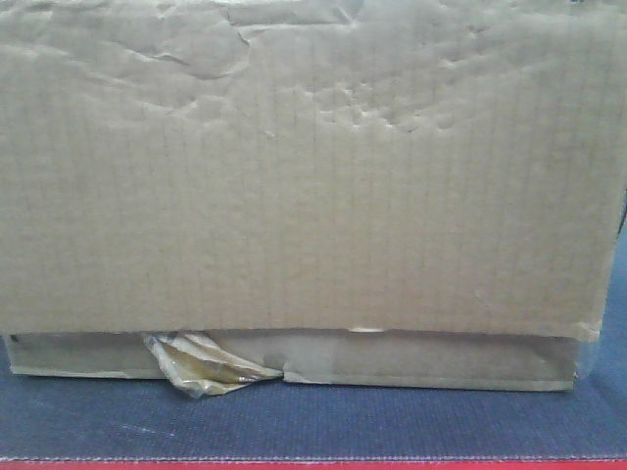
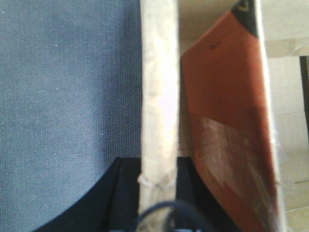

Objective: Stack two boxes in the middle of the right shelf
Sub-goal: 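Lift the two stacked boxes off the table with both grippers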

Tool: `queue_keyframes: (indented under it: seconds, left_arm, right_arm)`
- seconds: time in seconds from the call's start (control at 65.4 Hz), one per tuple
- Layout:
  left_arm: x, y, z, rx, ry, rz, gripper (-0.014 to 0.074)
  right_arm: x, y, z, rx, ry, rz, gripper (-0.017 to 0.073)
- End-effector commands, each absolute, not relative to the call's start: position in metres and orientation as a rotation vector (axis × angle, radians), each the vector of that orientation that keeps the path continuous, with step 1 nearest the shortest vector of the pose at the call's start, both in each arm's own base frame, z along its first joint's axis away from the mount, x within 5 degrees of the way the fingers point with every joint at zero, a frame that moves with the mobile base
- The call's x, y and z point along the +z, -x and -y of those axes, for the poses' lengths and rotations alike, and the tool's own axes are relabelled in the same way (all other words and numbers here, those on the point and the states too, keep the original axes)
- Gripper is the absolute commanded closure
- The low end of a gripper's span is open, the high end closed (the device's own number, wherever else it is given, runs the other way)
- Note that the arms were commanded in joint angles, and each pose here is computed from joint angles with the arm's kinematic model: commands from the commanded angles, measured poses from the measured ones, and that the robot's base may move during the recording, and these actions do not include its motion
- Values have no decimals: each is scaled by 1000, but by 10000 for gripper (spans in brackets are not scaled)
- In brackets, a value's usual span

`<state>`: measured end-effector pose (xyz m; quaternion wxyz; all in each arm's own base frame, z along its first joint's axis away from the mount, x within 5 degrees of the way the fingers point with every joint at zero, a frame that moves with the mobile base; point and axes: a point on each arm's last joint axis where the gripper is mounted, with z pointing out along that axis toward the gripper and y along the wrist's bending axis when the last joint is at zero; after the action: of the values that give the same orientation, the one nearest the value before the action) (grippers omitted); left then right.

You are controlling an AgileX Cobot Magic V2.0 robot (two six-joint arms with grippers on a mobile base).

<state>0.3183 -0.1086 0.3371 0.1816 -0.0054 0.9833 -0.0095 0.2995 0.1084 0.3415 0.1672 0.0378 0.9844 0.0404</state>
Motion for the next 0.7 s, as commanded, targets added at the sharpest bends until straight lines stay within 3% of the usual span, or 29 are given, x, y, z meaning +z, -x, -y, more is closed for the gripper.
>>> queue_keyframes:
  seconds: [0.0, 0.214, 0.474, 0.689]
  left_arm:
    - [353, -315, 101, 2, 24, -2692, 705]
    - [391, -309, 97, -37, 23, -2516, 705]
    - [438, -311, 94, -81, 31, -2271, 705]
    - [459, -317, 92, -51, -6, -2096, 705]
  right_arm:
    - [343, -300, -106, 93, -108, -2780, 709]
    - [363, -304, -106, 151, -91, -2600, 709]
    - [405, -317, -91, -16, -118, -2327, 709]
    - [450, -322, -92, 50, -92, -2097, 709]
